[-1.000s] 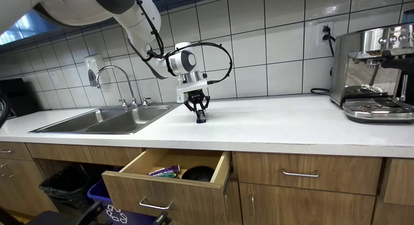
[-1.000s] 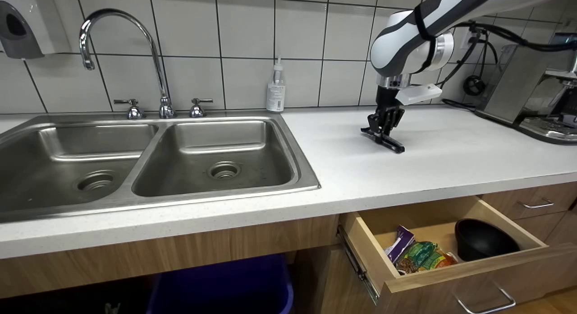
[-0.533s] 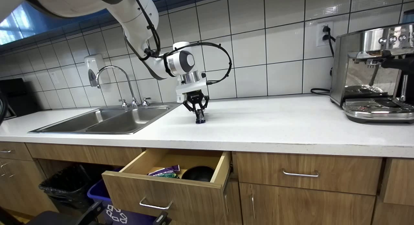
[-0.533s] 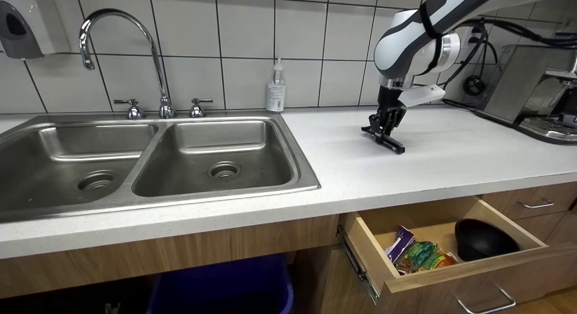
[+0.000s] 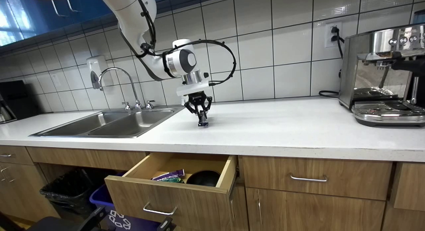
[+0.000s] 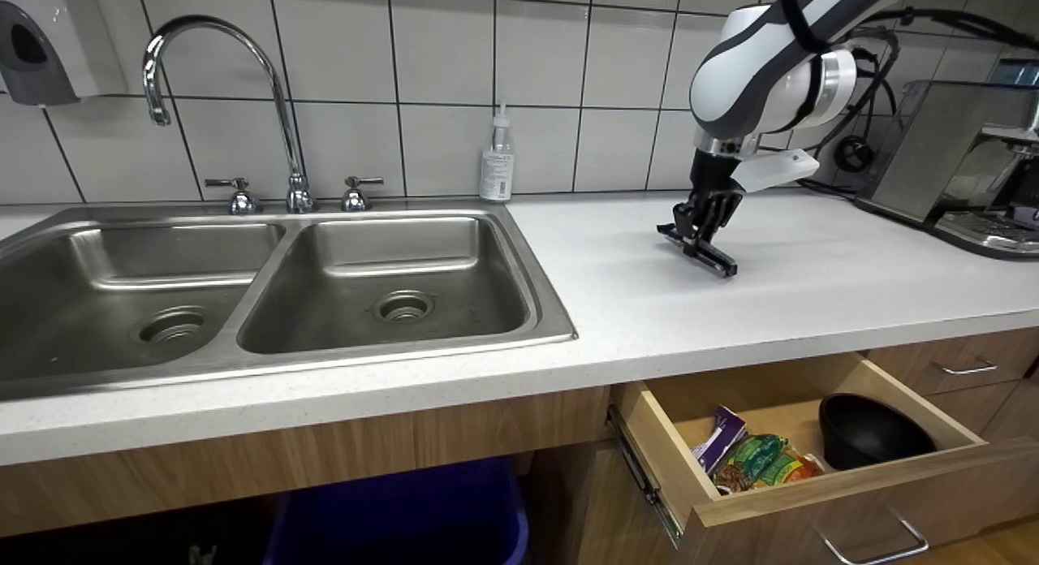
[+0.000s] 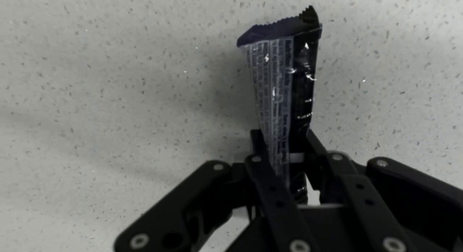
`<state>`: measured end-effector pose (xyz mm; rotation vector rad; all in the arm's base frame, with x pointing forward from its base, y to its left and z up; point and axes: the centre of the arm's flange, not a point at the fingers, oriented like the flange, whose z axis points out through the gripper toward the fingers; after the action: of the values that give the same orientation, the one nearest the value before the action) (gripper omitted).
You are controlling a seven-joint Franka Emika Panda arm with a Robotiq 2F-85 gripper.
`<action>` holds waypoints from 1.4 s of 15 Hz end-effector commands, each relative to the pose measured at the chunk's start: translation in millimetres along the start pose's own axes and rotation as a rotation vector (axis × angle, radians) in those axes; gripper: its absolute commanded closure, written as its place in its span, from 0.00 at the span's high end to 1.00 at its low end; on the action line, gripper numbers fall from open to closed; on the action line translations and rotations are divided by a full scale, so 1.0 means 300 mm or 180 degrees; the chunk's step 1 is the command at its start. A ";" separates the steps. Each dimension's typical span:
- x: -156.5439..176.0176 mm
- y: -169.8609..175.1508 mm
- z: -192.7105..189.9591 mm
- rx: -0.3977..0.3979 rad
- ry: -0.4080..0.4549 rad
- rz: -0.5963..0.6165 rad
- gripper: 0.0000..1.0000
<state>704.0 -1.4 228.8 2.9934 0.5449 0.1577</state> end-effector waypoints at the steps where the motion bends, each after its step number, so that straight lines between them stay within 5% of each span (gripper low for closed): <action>1: -0.097 -0.041 -0.077 0.0005 0.0039 0.0059 0.07; 21: -0.368 -0.188 -0.210 0.0035 -0.0085 0.0749 0.07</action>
<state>600.2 10.3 264.6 3.0552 0.2877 0.0939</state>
